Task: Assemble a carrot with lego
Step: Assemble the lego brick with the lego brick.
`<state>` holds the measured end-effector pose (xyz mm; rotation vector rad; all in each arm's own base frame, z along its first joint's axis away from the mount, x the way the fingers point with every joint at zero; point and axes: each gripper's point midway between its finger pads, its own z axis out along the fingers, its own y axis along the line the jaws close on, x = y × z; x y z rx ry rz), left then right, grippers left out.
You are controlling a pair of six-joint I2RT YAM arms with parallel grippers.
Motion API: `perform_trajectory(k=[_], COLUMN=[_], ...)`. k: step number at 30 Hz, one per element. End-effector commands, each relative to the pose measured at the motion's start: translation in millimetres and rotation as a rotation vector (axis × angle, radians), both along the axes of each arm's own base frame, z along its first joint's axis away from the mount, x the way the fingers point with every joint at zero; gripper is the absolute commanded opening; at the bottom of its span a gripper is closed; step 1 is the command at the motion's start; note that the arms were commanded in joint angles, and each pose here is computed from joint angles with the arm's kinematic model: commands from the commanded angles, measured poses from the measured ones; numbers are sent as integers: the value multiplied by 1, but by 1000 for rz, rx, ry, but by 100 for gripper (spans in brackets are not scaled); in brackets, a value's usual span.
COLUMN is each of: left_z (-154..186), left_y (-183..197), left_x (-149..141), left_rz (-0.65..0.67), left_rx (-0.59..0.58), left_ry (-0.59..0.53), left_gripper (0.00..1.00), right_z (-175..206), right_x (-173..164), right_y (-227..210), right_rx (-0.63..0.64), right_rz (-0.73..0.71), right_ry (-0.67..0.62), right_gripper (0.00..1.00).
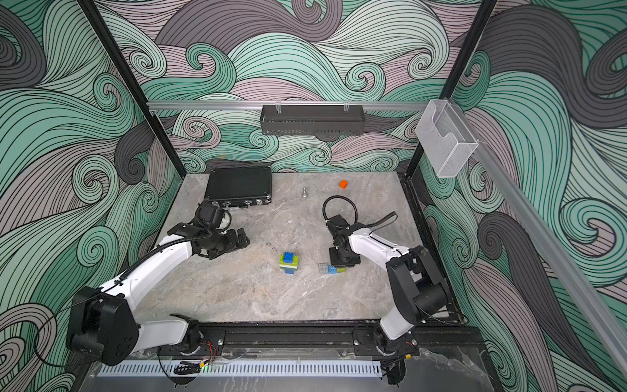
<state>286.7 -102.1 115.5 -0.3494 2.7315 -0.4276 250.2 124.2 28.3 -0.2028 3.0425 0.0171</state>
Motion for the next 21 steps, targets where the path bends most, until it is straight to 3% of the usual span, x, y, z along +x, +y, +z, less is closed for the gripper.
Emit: perform_trajectory(k=[1, 4, 11, 17, 21], left_z=[10, 9, 10, 11, 11], left_y=[3, 3, 4, 3, 5], left_x=[4, 4, 3, 3, 2], left_rz=[7, 4, 8, 6, 9], left_rx=[3, 1, 3, 3, 7], left_ry=[-30, -27, -29, -32, -34], left_gripper=[99, 99, 98, 99, 99], right_z=[-32, -31, -6, -1, 5], right_x=[-34, -33, -26, -22, -22], right_y=[-21, -21, -10, -1, 0], right_rx=[-109, -111, -45, -7, 14], right_rz=[-15, -12, -28, -55, -77], right_ry=[134, 137, 95, 112, 107], right_gripper=[7, 8, 23, 43, 51])
